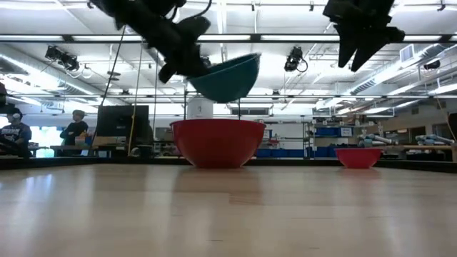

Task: Nest bowls inside each other
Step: Stack the blue bowl into the green bowl, then stack the pink bowl into the blue bowl

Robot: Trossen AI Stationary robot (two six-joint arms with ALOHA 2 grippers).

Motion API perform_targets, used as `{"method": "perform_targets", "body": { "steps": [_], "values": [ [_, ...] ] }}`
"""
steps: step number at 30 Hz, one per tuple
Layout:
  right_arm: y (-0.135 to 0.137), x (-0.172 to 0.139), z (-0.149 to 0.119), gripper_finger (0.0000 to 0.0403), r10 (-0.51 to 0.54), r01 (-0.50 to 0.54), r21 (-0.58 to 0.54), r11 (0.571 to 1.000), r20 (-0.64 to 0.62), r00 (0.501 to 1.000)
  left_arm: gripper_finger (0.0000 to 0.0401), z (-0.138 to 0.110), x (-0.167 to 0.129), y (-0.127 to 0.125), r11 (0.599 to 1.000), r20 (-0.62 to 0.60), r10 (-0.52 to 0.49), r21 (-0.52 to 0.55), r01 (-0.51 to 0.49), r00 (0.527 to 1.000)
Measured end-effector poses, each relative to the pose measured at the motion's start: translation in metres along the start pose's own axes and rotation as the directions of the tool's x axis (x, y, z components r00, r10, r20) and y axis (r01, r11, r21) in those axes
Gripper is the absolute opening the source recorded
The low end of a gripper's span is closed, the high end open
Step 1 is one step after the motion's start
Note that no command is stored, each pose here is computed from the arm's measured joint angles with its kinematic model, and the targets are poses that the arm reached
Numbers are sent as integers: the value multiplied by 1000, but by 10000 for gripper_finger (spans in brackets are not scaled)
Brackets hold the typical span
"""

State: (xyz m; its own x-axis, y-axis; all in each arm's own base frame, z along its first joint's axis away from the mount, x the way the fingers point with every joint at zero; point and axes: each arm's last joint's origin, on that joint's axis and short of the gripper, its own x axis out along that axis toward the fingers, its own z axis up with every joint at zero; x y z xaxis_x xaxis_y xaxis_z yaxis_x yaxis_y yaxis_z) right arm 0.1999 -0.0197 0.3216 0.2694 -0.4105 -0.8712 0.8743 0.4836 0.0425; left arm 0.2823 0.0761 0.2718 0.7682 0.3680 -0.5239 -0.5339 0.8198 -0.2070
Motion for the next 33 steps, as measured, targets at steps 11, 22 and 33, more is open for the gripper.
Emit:
{"method": "perform_targets", "body": {
  "steps": [11, 22, 33],
  "values": [
    [-32, 10, 30, 190, -199, 184, 116, 976, 134, 971, 11, 59, 68, 114, 968, -68, 222, -100, -228, 973],
    [-57, 52, 58, 190, -242, 240, 36, 970, 81, 967, 83, 35, 117, 132, 941, -241, 204, -218, -258, 949],
    [-86, 132, 68, 190, -210, 206, -40, 978, -121, 970, 198, 55, 81, 124, 933, -194, 263, -199, -301, 945]
  ]
}}
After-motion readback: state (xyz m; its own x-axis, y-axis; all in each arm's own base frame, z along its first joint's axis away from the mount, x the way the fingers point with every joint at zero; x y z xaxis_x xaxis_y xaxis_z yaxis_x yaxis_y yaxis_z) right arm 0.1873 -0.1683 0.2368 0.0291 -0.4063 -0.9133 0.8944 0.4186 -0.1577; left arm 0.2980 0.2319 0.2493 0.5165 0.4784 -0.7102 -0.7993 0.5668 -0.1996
